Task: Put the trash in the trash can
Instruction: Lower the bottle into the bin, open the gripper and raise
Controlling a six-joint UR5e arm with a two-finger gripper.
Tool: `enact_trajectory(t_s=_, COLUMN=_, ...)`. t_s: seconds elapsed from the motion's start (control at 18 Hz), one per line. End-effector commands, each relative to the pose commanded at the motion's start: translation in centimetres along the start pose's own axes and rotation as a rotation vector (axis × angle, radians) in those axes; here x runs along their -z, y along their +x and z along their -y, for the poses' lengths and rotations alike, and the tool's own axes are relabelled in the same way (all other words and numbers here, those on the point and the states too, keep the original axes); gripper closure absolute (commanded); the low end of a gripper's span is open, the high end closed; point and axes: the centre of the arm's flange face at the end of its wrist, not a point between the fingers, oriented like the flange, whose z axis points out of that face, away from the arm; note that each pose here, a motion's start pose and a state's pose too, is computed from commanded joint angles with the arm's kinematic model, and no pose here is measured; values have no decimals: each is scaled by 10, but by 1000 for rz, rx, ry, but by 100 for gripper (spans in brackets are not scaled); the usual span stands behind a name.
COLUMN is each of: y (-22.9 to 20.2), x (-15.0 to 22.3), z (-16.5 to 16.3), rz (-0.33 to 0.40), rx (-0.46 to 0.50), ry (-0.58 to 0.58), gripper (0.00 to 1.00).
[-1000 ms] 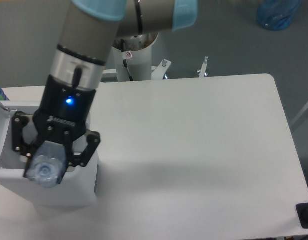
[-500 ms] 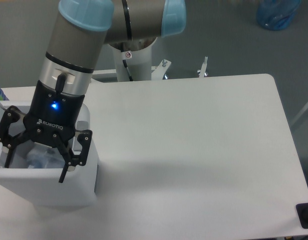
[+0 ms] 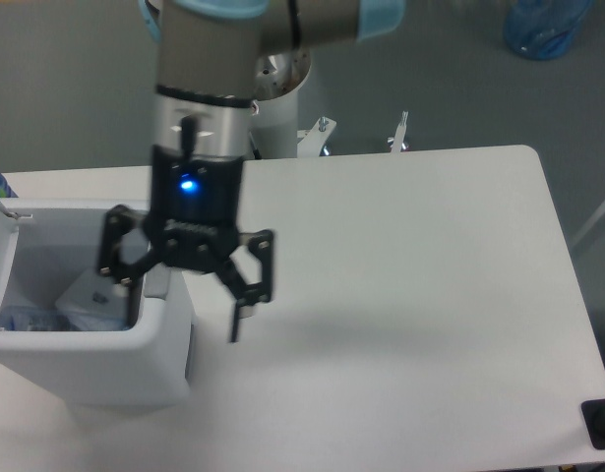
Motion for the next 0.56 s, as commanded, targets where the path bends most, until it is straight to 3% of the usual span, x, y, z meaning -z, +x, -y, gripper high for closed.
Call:
enact_trajectory(t_s=0.17, y=-18, x=21, z=-19, rz=22, rx=-170, ry=-69, gripper=0)
enact_trajectory(t_s=0.44, y=-29, x=23, z=-55, rz=114, rx=-295, ry=-276, gripper=0)
enact_trajectory(t_s=0.56, y=-28, x=26, z=-56, rz=121, rx=-326, ry=-290, gripper=0)
